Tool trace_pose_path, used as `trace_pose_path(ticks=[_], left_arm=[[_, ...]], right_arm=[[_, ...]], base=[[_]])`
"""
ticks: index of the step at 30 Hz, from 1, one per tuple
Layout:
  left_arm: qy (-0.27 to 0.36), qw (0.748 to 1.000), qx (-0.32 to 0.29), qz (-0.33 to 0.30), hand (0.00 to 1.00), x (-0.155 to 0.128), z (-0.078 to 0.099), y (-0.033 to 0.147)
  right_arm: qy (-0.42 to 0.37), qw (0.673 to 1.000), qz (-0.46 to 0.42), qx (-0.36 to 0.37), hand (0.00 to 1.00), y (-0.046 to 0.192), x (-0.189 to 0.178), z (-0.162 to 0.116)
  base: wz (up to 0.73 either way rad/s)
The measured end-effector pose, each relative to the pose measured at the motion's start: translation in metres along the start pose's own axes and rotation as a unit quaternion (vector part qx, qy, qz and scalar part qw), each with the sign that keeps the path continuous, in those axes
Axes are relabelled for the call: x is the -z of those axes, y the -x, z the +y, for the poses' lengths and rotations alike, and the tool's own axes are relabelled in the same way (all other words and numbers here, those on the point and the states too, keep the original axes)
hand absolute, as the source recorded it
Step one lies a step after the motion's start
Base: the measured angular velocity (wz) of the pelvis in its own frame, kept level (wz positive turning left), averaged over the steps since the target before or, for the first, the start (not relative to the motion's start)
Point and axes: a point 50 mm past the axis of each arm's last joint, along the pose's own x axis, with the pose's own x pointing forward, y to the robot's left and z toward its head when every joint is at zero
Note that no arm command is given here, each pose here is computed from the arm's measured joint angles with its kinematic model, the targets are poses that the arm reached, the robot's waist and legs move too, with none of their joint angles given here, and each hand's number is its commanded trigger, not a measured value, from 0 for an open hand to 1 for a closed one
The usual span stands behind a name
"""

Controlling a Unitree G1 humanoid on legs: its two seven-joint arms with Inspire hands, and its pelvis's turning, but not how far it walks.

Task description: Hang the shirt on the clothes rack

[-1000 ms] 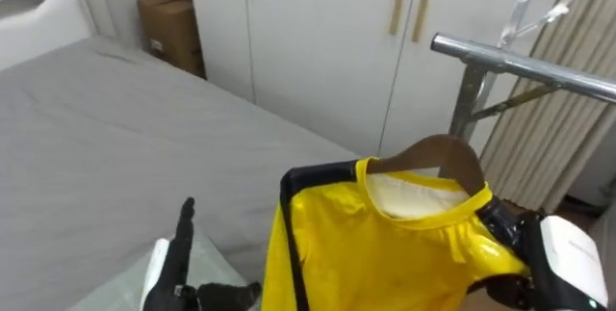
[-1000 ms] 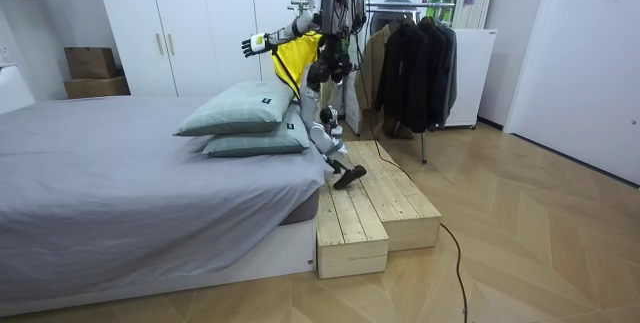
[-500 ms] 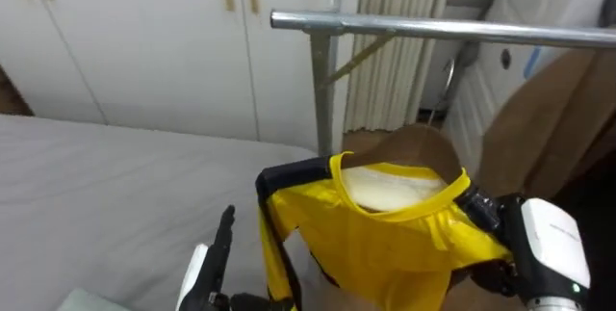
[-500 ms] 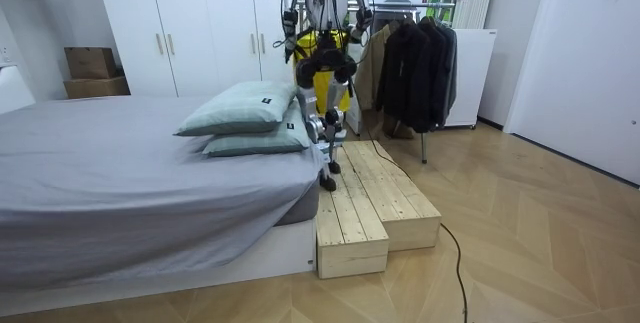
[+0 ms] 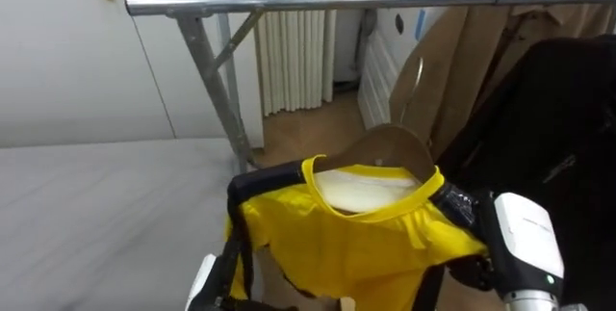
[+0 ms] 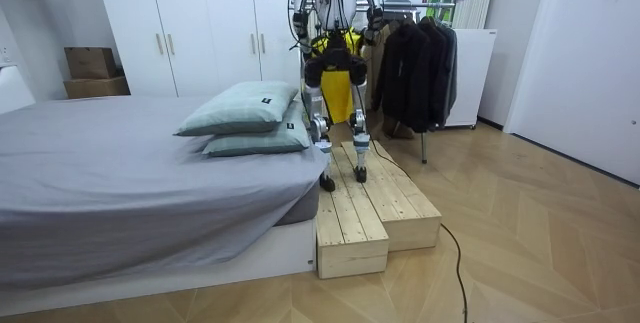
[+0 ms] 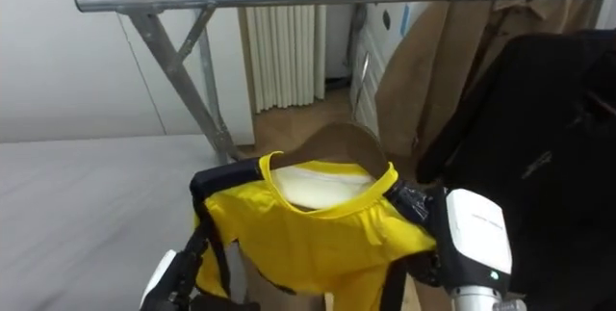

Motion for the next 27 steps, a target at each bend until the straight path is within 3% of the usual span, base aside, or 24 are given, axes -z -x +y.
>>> trace_pose_path(ticks=[5,14,20,24,27], left_arm=[[-0.010,0.999,0.005,0.052,0.00,0.022,0.002,0.001],[-0.009,0.998,-0.006,0.060,0.00,0.024,0.009,0.001],[-0.003,0.994,-0.032,0.105,0.00,0.048,0.024,0.013],[-0.002,0.993,-0.028,0.113,0.00,0.053,0.019,0.014],[-0.022,0.985,-0.057,0.160,0.00,0.075,0.040,0.025]], right_arm=[[-0.004,1.000,-0.017,0.010,1.00,-0.004,-0.008,-0.007],[-0.017,0.999,-0.027,0.023,1.00,-0.006,-0.014,-0.013],[-0.017,0.999,-0.032,0.024,1.00,-0.006,-0.015,-0.015],[0.011,0.999,-0.032,0.033,1.00,-0.012,-0.009,-0.026],[0.018,0.996,-0.082,0.033,1.00,-0.014,-0.024,-0.031]], base=[[-0.13],[-0.01],[0.03],[0.23],[-0.32]])
